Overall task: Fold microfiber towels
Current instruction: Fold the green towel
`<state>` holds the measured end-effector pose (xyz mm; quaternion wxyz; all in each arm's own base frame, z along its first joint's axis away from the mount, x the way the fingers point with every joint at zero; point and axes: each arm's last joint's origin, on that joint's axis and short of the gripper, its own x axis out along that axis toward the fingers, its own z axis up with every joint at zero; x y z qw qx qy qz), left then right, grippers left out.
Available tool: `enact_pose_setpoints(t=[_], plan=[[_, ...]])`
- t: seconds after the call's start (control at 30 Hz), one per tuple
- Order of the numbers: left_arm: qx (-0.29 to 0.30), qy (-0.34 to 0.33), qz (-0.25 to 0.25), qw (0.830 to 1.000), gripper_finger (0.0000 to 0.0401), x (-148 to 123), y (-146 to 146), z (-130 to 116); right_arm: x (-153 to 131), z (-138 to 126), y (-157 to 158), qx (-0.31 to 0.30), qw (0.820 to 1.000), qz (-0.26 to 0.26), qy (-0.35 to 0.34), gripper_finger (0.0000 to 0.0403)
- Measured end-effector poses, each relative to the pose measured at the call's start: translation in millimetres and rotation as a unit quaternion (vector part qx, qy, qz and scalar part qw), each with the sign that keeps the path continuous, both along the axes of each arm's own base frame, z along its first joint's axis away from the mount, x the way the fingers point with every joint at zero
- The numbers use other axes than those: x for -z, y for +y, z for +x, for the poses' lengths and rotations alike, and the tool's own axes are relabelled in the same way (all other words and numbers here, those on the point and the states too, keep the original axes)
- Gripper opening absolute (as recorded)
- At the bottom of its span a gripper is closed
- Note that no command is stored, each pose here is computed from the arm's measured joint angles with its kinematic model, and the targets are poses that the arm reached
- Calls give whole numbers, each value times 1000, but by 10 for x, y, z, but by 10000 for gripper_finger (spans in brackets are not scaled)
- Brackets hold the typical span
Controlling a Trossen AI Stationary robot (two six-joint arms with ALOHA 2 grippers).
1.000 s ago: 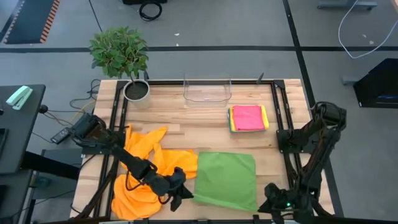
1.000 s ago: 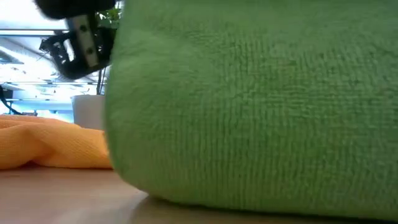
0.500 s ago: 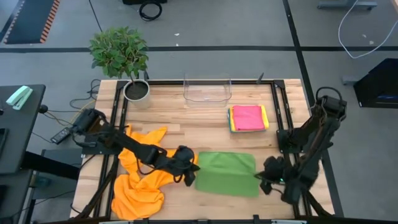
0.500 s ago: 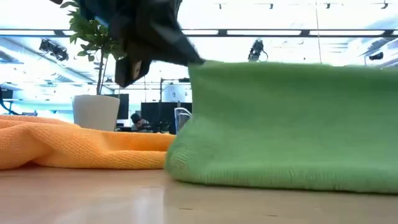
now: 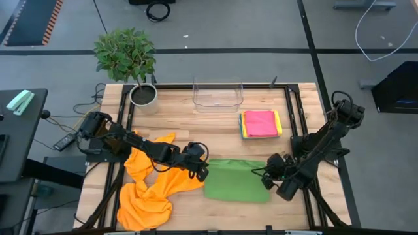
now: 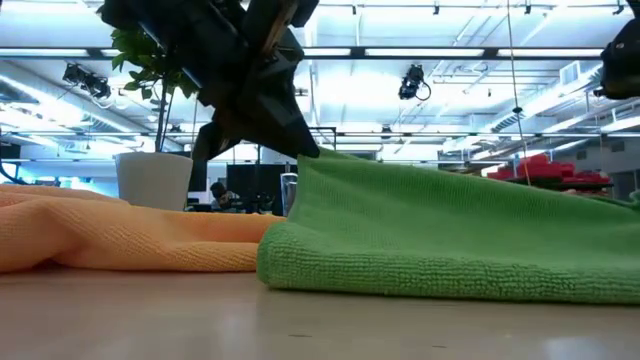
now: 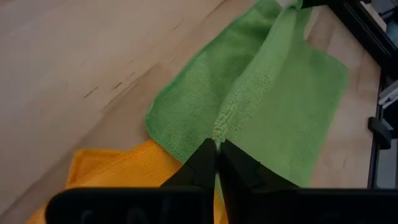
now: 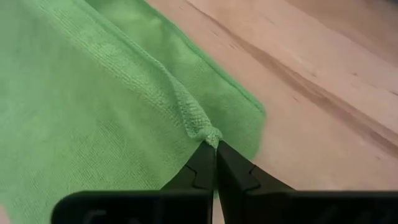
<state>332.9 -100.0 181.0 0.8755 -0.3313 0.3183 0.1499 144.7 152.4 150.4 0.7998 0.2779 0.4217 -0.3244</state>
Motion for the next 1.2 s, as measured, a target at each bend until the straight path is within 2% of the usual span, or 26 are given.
enact_pose_setpoints(t=[0.2, 0.43, 0.53, 0.6, 0.67, 0.8, 0.9, 1.03, 1.2], plan=[[-6, 0, -3, 1000, 55, 0, 37, 11, -35, 41, -44, 2, 1000, -11, -7, 56], [-23, 2, 1, 1000, 103, 2, 170, 45, -247, -62, -205, 37, 999, 18, -2, 145], [-24, -2, 8, 1000, 118, -24, 227, 52, -355, -144, -224, 62, 996, 55, -27, 166], [-27, -5, 8, 1000, 124, -35, 247, 57, -389, -162, -174, 56, 994, 76, -51, 161], [-26, -4, 9, 1000, 125, -34, 250, 58, -376, -141, -102, 38, 994, 80, -70, 133], [-3, -4, -13, 1000, 120, 27, 207, 96, -287, -79, -98, 27, 997, 44, -55, 63], [35, -17, -53, 998, 118, 107, 149, 173, -260, -15, -162, 27, 999, 26, -36, 41], [70, -15, -69, 995, 122, 245, 17, 210, -227, 74, -228, -4, 999, 42, 1, 63], [96, 1, -67, 993, 125, 343, -166, 165, -75, 88, -320, -5, 998, 61, 29, 135]])
